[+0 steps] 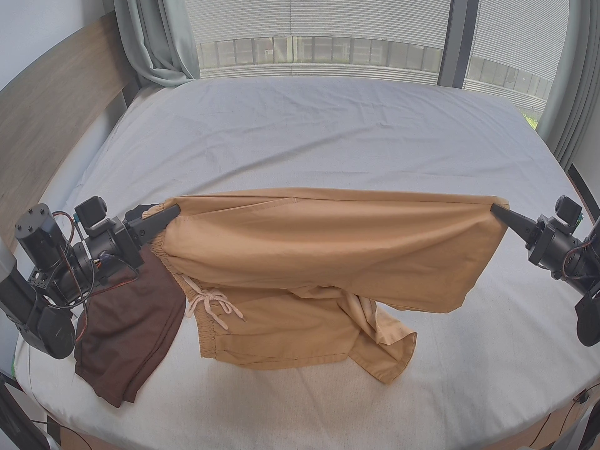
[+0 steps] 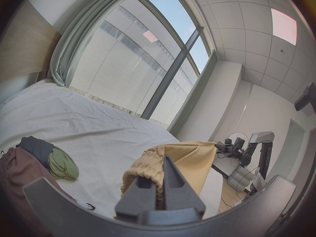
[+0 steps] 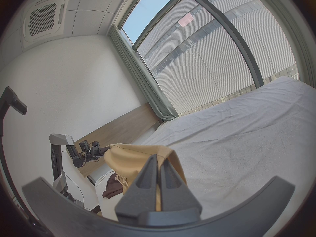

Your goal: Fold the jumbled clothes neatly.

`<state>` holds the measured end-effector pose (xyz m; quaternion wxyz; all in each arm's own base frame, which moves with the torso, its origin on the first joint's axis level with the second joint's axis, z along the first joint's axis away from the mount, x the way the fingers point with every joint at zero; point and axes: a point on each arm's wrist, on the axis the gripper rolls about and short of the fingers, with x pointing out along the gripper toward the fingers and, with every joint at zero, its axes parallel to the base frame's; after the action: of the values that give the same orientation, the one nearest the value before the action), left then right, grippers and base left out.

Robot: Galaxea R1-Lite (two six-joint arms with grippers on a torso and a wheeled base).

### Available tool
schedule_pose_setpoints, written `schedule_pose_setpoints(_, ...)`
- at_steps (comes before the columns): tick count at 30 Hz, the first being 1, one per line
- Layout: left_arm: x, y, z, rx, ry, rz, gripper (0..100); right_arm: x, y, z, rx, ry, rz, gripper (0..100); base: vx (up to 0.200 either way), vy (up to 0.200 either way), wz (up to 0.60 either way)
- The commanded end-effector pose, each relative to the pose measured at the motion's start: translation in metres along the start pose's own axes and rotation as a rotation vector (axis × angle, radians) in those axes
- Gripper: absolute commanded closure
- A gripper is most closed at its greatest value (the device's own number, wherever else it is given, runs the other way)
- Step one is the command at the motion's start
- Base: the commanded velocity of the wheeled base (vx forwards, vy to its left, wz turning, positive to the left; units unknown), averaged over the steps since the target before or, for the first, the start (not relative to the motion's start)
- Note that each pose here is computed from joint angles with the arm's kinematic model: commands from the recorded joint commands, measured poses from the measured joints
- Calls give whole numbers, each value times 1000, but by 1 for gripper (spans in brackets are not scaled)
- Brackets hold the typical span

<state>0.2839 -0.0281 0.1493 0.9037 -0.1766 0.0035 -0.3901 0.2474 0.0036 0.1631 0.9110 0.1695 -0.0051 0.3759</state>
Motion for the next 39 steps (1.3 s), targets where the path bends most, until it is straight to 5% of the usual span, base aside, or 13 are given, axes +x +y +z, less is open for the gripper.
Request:
schedule_pose_setpoints(1,0,-6,5,16,-16,-15,100,4,1,2,-12,-10,7,100,0,0,0)
schedule_pose_setpoints(8,1,-11,12,27,-34,-30,100,24,1,23,-61,-100,-6,100,0,0,0)
schedule_pose_setpoints(14,4,-3,9,19,-34,-3,100,33,-7,27,-12,-71,-26,100,0,0,0)
schedule_pose_setpoints(39,51,45,-16,-80,-68,97,100,77,-77,-17,67,-10,-103,100,0,0,0)
